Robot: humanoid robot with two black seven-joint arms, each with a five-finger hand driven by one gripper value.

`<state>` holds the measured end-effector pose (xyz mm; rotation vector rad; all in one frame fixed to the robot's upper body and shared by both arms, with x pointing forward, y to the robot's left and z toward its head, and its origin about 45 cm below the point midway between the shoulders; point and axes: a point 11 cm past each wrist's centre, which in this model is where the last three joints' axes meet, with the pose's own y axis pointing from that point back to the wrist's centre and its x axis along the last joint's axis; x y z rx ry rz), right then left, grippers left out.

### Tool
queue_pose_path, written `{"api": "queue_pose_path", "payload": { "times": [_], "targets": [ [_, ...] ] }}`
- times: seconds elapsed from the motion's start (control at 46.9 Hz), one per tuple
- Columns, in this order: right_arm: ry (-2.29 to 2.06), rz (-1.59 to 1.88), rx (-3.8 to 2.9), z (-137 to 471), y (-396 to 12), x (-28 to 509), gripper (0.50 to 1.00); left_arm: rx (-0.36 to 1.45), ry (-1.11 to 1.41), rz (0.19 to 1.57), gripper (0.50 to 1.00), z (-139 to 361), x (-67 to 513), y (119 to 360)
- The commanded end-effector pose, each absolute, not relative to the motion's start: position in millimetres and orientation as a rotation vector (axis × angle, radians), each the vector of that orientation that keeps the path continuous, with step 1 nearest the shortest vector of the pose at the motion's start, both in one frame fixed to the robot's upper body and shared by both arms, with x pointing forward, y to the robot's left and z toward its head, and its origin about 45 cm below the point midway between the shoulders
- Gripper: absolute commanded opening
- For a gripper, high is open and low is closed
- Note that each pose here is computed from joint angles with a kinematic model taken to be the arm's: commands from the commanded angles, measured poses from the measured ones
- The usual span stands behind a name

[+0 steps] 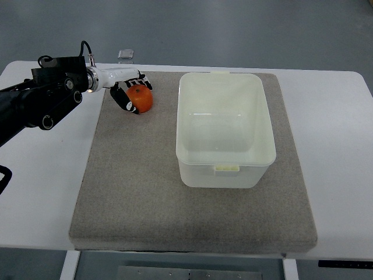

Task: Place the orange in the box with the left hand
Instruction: 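Lift the orange with the left hand away from the mat, then carry the orange with the left hand over the white box and lower it inside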

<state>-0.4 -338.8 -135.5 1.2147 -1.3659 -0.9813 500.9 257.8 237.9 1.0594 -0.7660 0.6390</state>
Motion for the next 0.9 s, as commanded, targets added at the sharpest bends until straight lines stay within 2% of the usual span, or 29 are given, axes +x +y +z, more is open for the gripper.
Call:
{"api": "queue_pose_path", "payload": {
  "times": [0.0,0.235,0.384,0.534,0.704,0.875],
  "targets": [
    [-1.366,-0.98,1.214,-135,-339,0,0.926,1.07,-0.776,0.635,0.5,239,501,259],
    [-1.365,-0.981,1.215,-135,-339,0,0.926,1.034,-0.819,0.628,0.5,264,507,248],
    [-1.366,-0.98,1.214,-135,-339,0,0.926,1.015,-0.882,0.665,0.5,305,510,266],
    [-1.365,-0.981,1.215,-135,-339,0,0.926,0.967,-0.923,0.694,0.5,347,517,261],
    [-1.365,-0.981,1.215,-135,-339,0,0.926,0.875,-0.856,0.662,0.5,377,516,243],
    [-1.365,-0.981,1.215,-135,-339,0,0.926,0.781,-0.933,0.529,0.5,405,489,208]
  ]
}}
